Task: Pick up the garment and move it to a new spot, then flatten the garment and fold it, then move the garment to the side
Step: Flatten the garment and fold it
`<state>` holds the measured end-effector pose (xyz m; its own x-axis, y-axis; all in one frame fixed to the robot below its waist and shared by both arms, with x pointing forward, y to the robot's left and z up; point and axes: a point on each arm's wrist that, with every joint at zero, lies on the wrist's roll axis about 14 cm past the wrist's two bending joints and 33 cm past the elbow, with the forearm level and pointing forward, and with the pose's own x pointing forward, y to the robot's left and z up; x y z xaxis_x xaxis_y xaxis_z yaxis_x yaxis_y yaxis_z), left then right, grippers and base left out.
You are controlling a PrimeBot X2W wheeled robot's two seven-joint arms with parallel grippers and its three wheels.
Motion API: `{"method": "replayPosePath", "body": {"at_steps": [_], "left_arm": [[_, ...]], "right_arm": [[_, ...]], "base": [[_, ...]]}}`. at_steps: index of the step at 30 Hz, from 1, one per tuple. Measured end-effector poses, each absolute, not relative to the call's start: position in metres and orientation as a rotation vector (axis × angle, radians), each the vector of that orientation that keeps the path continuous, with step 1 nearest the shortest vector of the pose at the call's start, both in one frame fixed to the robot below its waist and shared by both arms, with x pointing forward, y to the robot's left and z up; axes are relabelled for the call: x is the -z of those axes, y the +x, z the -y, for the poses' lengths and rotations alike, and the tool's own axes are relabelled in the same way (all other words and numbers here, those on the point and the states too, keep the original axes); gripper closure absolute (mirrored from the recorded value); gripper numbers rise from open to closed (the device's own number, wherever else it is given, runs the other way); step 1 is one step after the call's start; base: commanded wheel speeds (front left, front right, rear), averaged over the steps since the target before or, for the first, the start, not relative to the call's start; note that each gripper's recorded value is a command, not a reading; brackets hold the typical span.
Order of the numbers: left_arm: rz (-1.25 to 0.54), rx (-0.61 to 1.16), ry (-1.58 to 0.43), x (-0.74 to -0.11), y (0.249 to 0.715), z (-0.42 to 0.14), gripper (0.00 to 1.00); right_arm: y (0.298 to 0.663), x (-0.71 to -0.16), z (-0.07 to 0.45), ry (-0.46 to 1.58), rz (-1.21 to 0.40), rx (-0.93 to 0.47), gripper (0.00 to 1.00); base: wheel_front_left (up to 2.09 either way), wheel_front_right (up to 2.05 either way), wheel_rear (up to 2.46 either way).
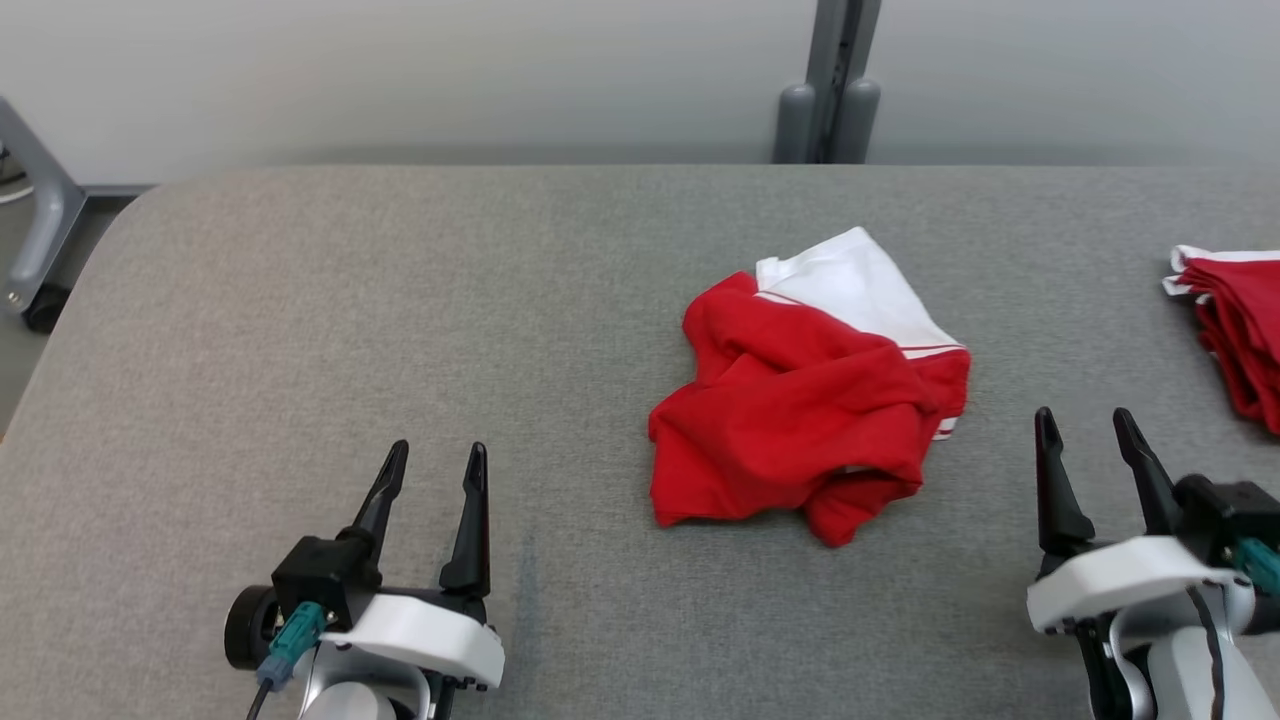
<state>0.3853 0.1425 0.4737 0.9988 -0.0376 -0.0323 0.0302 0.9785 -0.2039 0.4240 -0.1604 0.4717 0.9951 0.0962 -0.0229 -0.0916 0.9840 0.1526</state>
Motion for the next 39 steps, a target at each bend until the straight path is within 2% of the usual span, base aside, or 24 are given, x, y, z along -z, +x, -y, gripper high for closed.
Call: {"method": "replayPosePath", "body": {"at_steps": [10,20,22,23,31,39], "left_arm": [[-0.052,-0.048,-0.201,-0.466,0.389,-0.167,0.0],[-0.08,-0.124,-0.191,-0.457,0.379,-0.19,0.0],[-0.076,-0.128,-0.19,-0.458,0.378,-0.191,0.0],[-0.073,-0.128,-0.191,-0.459,0.378,-0.191,0.0],[-0.069,-0.097,-0.187,-0.461,0.381,-0.183,0.0],[-0.065,-0.06,-0.191,-0.463,0.383,-0.171,0.0]], "right_arm": [[0.471,-0.425,0.123,0.164,-0.217,-0.165,0.0],[0.483,-0.382,0.095,0.169,-0.367,-0.207,0.0],[0.483,-0.381,0.095,0.173,-0.378,-0.203,0.53],[0.482,-0.38,0.095,0.185,-0.383,-0.198,1.0],[0.487,-0.398,0.109,0.245,-0.309,-0.148,1.0],[0.497,-0.435,0.164,0.244,-0.169,-0.031,1.0]], "base": [[0.0,0.0,0.0],[0.0,0.0,0.0],[0.0,0.0,0.0],[0.0,0.0,0.0],[0.0,0.0,0.0],[0.0,0.0,0.0]]}}
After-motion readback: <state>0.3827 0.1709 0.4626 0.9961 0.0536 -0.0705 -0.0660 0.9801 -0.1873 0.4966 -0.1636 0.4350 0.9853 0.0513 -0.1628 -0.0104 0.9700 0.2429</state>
